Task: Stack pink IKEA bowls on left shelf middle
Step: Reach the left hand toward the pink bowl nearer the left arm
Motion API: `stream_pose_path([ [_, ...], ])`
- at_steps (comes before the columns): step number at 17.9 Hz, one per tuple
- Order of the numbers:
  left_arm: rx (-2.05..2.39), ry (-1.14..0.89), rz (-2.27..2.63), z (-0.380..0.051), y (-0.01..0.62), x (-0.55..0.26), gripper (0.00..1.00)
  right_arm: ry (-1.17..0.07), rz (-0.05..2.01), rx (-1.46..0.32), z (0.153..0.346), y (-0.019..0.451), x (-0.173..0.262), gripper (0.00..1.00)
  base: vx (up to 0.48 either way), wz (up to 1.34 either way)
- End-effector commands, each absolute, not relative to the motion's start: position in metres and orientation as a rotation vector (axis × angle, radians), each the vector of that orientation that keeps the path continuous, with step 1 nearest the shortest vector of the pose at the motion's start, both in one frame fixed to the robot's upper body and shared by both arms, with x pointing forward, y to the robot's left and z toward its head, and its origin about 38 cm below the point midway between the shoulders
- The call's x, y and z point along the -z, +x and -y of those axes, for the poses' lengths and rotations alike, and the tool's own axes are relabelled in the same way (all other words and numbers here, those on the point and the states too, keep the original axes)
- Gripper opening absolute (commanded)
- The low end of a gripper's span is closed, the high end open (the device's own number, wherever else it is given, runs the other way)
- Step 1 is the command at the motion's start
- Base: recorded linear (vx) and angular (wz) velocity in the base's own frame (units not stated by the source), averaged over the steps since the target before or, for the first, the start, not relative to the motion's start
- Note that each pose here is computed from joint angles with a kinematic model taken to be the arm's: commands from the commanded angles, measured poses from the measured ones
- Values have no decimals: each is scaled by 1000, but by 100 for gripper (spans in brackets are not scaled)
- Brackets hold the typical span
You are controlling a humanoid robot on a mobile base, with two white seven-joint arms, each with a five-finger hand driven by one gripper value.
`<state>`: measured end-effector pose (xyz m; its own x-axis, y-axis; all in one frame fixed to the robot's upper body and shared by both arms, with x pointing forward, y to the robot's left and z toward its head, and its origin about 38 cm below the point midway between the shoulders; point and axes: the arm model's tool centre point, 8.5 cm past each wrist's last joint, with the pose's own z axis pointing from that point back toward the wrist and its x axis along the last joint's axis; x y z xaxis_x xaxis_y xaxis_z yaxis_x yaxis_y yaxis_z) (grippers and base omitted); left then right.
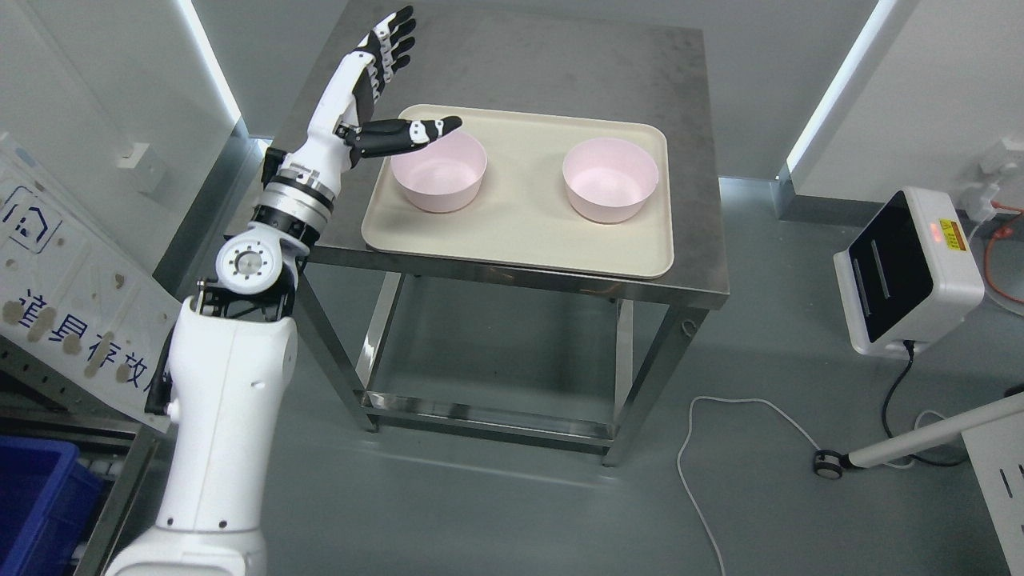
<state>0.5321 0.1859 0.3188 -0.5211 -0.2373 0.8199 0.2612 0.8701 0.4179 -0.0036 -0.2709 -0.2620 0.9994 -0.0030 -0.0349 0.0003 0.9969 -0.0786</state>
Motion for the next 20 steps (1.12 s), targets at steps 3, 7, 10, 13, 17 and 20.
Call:
stream_pose_path([
  [3, 1295, 411, 1476, -171, 604, -317, 98, -99, -30, 12, 282, -11, 261, 100, 0, 0],
  [7, 1352, 468, 1315, -181, 622, -318, 96, -99, -30, 12, 282, -11, 261, 100, 0, 0],
  [10, 1398, 464, 1170, -197, 621, -292, 96, -99, -30, 12, 282, -11, 261, 100, 0, 0],
  [13, 1414, 456, 1097, -214, 618, -276, 96, -99, -30, 12, 282, -11, 261, 100, 0, 0],
  [17, 1430, 516, 1065, -223, 619, -282, 91, -99, -29, 12, 282, -11, 261, 100, 0, 0],
  [20, 1412, 528, 1057, -223, 621, -289, 88, -99, -30, 12, 282, -11, 261, 100, 0, 0],
])
